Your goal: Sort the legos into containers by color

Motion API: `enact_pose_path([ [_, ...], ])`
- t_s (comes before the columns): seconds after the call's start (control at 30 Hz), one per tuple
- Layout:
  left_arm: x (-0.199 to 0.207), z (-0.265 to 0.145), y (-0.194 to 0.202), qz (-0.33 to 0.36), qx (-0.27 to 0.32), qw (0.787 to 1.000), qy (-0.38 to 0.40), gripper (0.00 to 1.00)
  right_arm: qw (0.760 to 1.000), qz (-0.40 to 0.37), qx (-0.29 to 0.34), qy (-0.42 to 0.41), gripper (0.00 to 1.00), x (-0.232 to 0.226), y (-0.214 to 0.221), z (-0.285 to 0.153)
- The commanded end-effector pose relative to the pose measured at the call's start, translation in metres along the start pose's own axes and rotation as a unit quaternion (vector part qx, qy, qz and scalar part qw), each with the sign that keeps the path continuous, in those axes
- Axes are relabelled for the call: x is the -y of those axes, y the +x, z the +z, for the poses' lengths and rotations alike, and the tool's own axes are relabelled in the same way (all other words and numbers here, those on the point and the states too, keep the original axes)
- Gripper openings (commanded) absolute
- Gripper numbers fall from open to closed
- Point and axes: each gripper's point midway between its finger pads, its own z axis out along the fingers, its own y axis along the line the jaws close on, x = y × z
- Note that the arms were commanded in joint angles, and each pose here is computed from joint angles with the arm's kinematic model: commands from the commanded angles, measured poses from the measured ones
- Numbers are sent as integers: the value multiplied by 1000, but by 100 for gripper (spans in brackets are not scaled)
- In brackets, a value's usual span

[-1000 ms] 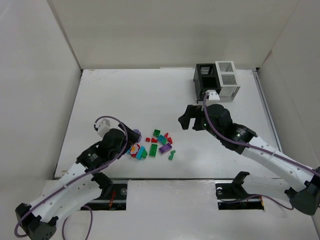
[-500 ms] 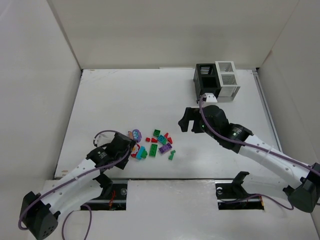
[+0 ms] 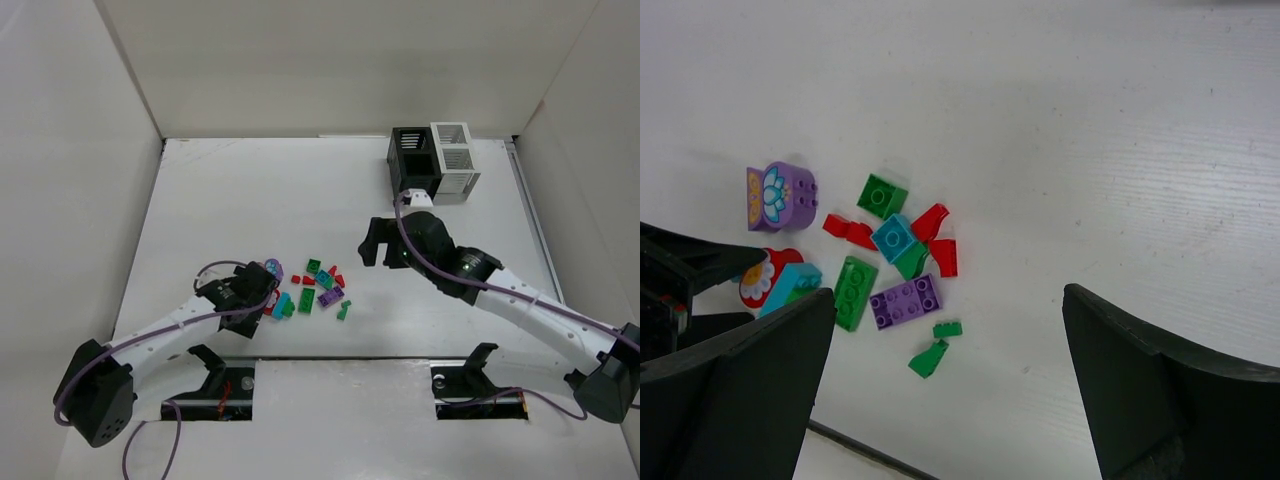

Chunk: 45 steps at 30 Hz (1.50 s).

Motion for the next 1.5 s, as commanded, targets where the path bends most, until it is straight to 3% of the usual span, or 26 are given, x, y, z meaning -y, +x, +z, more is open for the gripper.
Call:
enact_pose_path([
  [0.0,15,-2,-5,-12,14,1000,12,94,1000,1,-5,11,100,2,6,4],
  [0.37,32,5,-1,21,18,1000,0,87,999,-15,-34,31,99,9,23,18],
  [0.5,32,8,0,44,22,999,-23,81,999,-13,-33,25,99,7,21,16],
  [0.7,23,14,6,66,10,996,-56,62,999,-13,-29,29,97,12,23,13],
  [0.93,34,6,5,94,8,994,-51,57,999,-15,-27,32,97,16,22,13],
  [1.07,52,-12,4,110,12,994,-14,52,999,-31,-28,-4,97,5,20,7],
  [1.27,110,-72,-1,111,48,988,100,51,991,-60,5,-118,97,-30,2,-18],
  [1.47,162,-133,1,101,38,966,234,47,955,-122,56,-266,97,-70,-9,-56],
])
